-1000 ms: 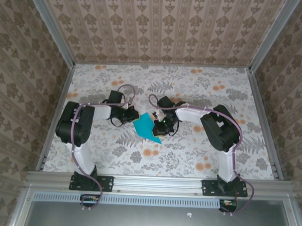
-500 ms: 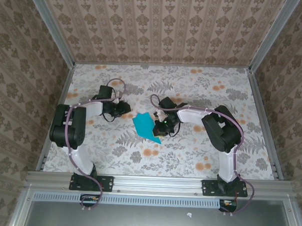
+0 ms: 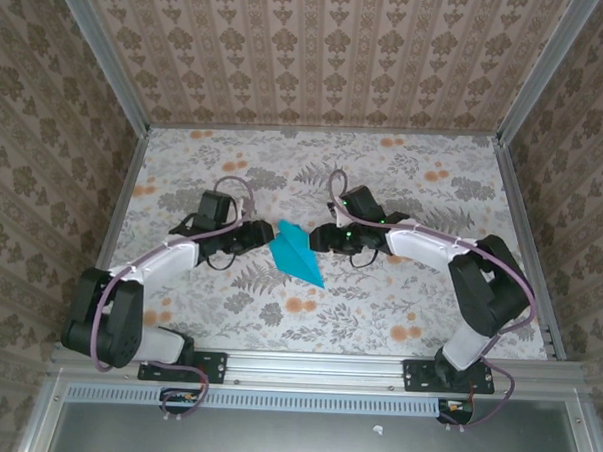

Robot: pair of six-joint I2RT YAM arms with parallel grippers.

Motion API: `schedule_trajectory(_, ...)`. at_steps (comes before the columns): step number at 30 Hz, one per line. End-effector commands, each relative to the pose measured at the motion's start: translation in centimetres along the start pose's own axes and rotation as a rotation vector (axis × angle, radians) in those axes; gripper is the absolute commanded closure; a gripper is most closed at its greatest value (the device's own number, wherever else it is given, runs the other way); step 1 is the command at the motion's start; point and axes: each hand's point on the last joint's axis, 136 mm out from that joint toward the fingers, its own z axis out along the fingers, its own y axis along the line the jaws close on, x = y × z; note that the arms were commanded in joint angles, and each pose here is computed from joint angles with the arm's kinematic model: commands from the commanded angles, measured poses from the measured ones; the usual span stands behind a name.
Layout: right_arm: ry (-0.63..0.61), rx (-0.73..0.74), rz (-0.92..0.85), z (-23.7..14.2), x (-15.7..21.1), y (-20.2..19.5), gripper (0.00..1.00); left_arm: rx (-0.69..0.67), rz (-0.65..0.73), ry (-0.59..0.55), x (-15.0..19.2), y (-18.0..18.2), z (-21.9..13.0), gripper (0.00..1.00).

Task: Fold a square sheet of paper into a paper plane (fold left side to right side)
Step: Turn over the paper at the center of the table.

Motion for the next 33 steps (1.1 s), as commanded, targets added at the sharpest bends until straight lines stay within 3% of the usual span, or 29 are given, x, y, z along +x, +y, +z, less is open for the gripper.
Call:
schedule_trajectory(1,-0.046,0.014,-0.016,-0.7,-0.3,-0.7,0.39,0.007,-0.046,-0.013,0.0,-0.3,1.2,0.43)
schedule_trajectory(17,-0.128,-0.095,0.007,-5.0,0.4,-0.3,0.24,0.099,-0.016,0.081,-0.5,-3.2,8.2,0.44)
schedule_trajectory(22,-0.131,-0.141,0.011,-5.9,0.3,0.3,0.17,0.109,-0.01,0.091,-0.8,-3.3,9.3,0.55)
schedule_trajectory(26,-0.171,-0.191,0.023,-7.2,-0.2,0.7,0.08,0.115,0.017,0.081,-0.9,-3.3,9.4,0.73)
schedule_trajectory(29,-0.202,-0.234,0.04,-8.1,-0.7,0.9,0.01,0.133,0.051,0.063,-1.3,-3.9,8.8,0.85)
schedule_trajectory(33,-0.232,-0.303,0.07,-9.2,-1.6,1.1,0.0,0.167,0.111,0.019,-2.5,-5.5,6.9,0.97)
